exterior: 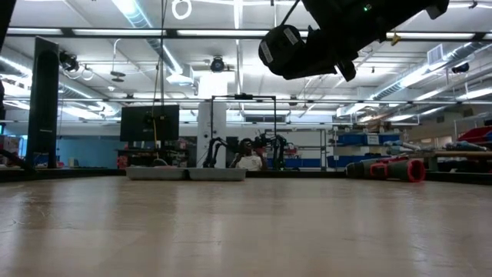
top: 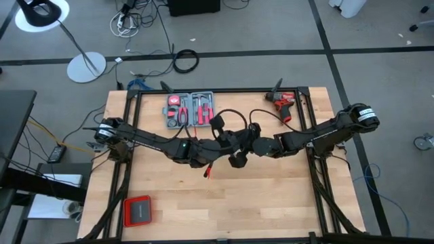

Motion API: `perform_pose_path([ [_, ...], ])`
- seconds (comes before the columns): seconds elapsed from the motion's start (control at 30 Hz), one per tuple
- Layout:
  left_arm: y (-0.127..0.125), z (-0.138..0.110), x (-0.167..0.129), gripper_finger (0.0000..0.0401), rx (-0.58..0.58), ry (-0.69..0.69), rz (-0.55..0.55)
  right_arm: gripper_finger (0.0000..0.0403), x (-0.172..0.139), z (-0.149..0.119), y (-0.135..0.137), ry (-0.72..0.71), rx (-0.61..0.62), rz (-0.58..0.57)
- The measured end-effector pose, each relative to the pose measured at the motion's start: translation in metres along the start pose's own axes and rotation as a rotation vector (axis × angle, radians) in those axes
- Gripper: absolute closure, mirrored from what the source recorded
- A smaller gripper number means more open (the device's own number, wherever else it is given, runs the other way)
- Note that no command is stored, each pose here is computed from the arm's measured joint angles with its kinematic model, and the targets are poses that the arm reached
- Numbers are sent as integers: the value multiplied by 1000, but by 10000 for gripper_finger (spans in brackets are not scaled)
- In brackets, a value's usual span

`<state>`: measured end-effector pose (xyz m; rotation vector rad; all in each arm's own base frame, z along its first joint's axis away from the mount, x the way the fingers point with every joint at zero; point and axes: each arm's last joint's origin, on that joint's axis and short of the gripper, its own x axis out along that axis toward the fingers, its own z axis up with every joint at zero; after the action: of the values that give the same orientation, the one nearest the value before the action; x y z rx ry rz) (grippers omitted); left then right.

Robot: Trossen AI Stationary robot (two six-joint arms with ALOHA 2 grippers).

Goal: Coil cords

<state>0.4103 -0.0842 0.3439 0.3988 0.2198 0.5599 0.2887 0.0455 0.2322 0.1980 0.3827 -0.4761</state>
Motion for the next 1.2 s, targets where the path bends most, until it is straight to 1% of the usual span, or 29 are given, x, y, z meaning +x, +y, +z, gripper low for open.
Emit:
perform_pose_path([
  [0.1,-2,-3,0,397,-7,11,-47,403,0,0,0,3,-3,0],
  [0.27,-3,-4,-1,365,-8,21,-42,403,0,0,0,3,-3,0],
  [0.37,-4,-5,-1,344,-31,31,-48,403,0,0,0,2,-3,1],
  [0.5,-7,-9,0,329,-26,41,-43,403,1,-2,-1,14,-19,-4],
  [0.73,-8,-9,-1,325,-14,42,-45,403,1,-2,0,10,-16,-2],
  [0.9,-8,-8,-1,325,25,34,-43,403,1,-1,0,6,-12,0],
  [1.2,-7,-7,-1,324,35,34,-44,403,1,-1,0,4,-12,1],
])
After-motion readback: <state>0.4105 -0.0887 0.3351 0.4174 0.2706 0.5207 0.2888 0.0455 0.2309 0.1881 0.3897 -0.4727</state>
